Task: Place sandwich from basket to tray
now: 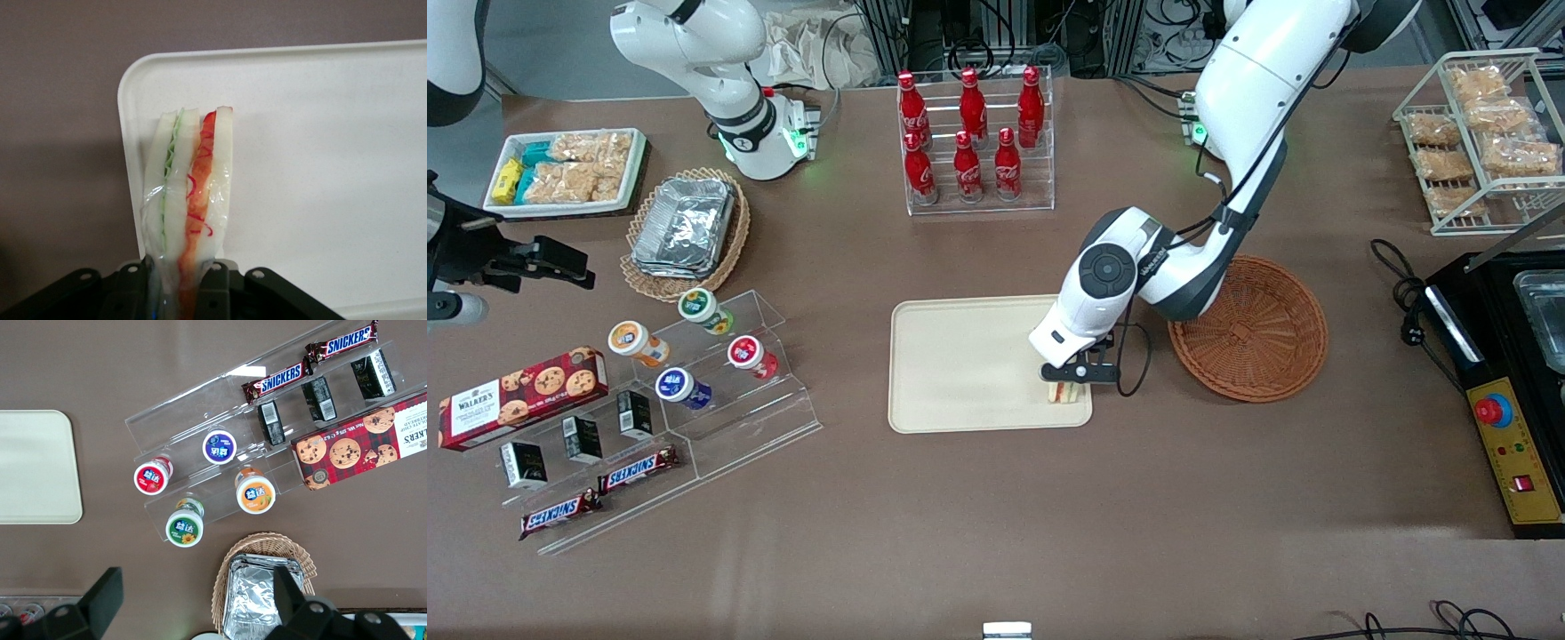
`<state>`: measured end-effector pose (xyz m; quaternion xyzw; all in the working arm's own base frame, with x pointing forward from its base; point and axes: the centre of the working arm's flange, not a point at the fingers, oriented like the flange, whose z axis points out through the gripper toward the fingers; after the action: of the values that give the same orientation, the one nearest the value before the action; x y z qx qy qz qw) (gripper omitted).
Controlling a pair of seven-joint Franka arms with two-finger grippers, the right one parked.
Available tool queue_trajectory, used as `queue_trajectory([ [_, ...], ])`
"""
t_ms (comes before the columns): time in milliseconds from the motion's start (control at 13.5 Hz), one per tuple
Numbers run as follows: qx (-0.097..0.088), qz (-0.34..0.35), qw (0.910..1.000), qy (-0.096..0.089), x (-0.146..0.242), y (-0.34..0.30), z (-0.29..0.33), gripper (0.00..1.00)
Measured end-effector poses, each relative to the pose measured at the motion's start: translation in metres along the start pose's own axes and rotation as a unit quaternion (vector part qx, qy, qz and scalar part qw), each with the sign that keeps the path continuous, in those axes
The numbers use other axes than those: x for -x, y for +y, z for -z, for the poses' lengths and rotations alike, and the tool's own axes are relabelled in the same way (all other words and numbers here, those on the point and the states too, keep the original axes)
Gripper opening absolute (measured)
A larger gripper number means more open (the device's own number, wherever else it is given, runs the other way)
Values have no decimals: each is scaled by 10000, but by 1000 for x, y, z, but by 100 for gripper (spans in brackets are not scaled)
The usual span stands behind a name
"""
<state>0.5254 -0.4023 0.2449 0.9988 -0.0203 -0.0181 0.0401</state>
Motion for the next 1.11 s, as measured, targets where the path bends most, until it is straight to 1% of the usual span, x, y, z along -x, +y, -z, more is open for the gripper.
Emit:
queue_trajectory([
  [222, -82, -111, 9999, 35, 0, -1, -11, 23],
  [296, -93, -120, 9999, 31, 0, -1, -14, 31],
  [444, -92, -116, 9999, 31, -1, -2, -17, 52],
  [593, -51, -85, 9999, 103, -7, -2, -11, 74],
  [667, -13, -39, 9998, 171, -12, -1, -5, 85],
  [741, 49, 67, 9996, 275, -20, 0, 6, 94],
  [815, 129, 221, 9988, 421, -29, 2, 22, 100],
  [889, 196, 430, 9973, 570, -40, 2, 43, 100],
  [963, 170, 655, 9957, 631, -50, 0, 68, 100],
  [1037, 12, 863, 9946, 576, -58, -7, 100, 100],
  [1111, -230, 1075, 9929, 461, -63, -22, 140, 100],
])
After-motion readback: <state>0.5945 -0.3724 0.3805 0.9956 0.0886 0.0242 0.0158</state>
